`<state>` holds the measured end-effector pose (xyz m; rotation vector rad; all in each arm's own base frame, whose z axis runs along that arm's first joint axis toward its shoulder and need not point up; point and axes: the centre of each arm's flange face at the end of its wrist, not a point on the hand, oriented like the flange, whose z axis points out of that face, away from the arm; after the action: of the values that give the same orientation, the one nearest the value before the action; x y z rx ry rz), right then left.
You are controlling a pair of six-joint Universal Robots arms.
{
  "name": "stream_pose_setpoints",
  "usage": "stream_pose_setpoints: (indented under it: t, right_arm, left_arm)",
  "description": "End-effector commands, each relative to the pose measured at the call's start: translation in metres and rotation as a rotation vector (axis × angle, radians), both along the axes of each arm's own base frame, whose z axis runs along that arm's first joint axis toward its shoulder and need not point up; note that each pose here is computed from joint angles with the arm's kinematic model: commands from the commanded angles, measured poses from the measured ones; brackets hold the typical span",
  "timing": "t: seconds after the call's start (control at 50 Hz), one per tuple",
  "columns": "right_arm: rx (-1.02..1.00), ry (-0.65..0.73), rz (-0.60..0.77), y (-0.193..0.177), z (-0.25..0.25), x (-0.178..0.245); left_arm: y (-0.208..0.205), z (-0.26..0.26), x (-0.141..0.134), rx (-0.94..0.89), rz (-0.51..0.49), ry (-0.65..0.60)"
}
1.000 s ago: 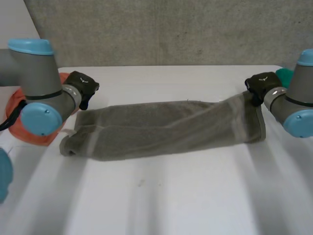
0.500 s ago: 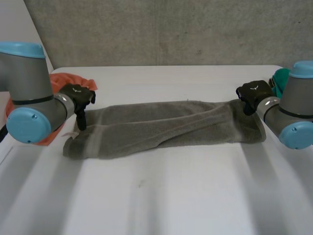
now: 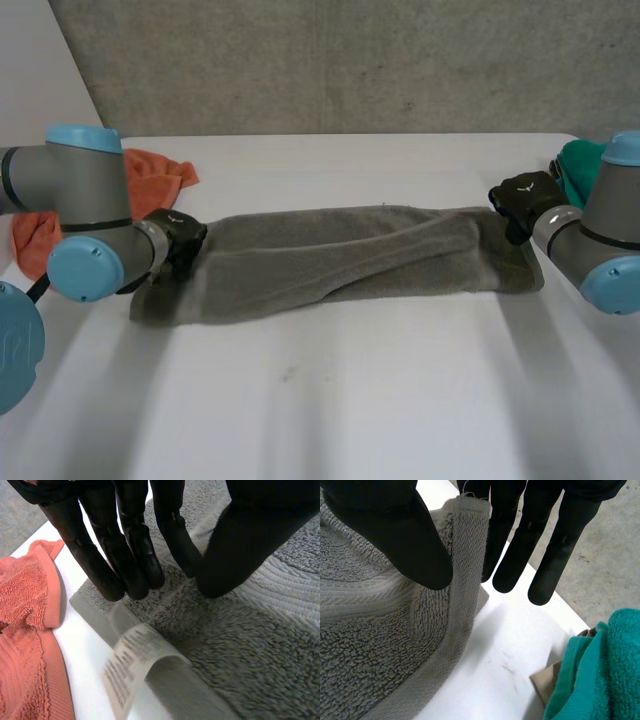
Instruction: Fold the laundry.
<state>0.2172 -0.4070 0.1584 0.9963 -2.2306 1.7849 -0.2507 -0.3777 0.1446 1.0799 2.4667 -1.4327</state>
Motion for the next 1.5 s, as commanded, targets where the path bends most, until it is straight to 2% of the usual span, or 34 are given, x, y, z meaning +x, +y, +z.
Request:
stream_pose_setpoints:
  t: [0.02, 0.2, 0.28, 0.34, 0.38, 0.46, 0.58, 0.64, 0.82, 0.94, 1.04, 1.26, 1.5]
  right_arm:
    - [-0.044, 0.001, 0.008, -0.003, 0.009, 0.004]
    - [-0.229, -0.086, 0.033, -0.019, 0.043, 0.025]
    - [-0.487, -0.267, 0.032, -0.04, 0.094, 0.039]
    - [-0.535, -0.315, 0.01, -0.041, 0.105, 0.043]
    - [-0.503, -0.301, -0.003, -0.035, 0.102, 0.046]
    - [-0.431, -0.289, 0.009, -0.023, 0.095, 0.045]
    - [-0.451, -0.4, 0.022, -0.016, 0.102, 0.029]
    - [-0.41, -0.398, 0.019, -0.012, 0.089, 0.025]
    - [-0.028, -0.2, -0.021, 0.024, 0.021, -0.01]
    - [0.122, -0.126, -0.013, 0.043, -0.005, -0.026]
    - [0.128, -0.108, -0.002, 0.048, -0.015, -0.028]
    - [0.096, -0.109, 0.014, 0.053, -0.014, -0.023]
    - [0.084, -0.091, 0.029, 0.056, -0.014, -0.02]
  left_arm:
    - [-0.005, 0.019, -0.003, -0.087, 0.028, 0.003]
    - [-0.037, 0.074, -0.022, -0.412, 0.039, 0.093]
    - [-0.059, 0.154, -0.022, -0.732, 0.092, 0.229]
    - [-0.056, 0.176, -0.024, -0.796, 0.107, 0.27]
    - [-0.048, 0.179, -0.026, -0.767, 0.107, 0.266]
    - [-0.037, 0.155, -0.019, -0.621, 0.13, 0.231]
    - [-0.03, 0.153, 0.006, -0.626, 0.183, 0.357]
    - [-0.026, 0.142, 0.011, -0.611, 0.175, 0.354]
    - [0.02, 0.052, 0.038, -0.249, 0.13, 0.098]
    - [0.039, 0.008, 0.043, -0.101, 0.083, 0.019]
    - [0.038, -0.004, 0.043, -0.086, 0.072, 0.0]
    - [0.04, 0.044, 0.042, -0.194, 0.093, 0.082]
    - [0.027, 0.032, 0.031, -0.18, 0.075, 0.067]
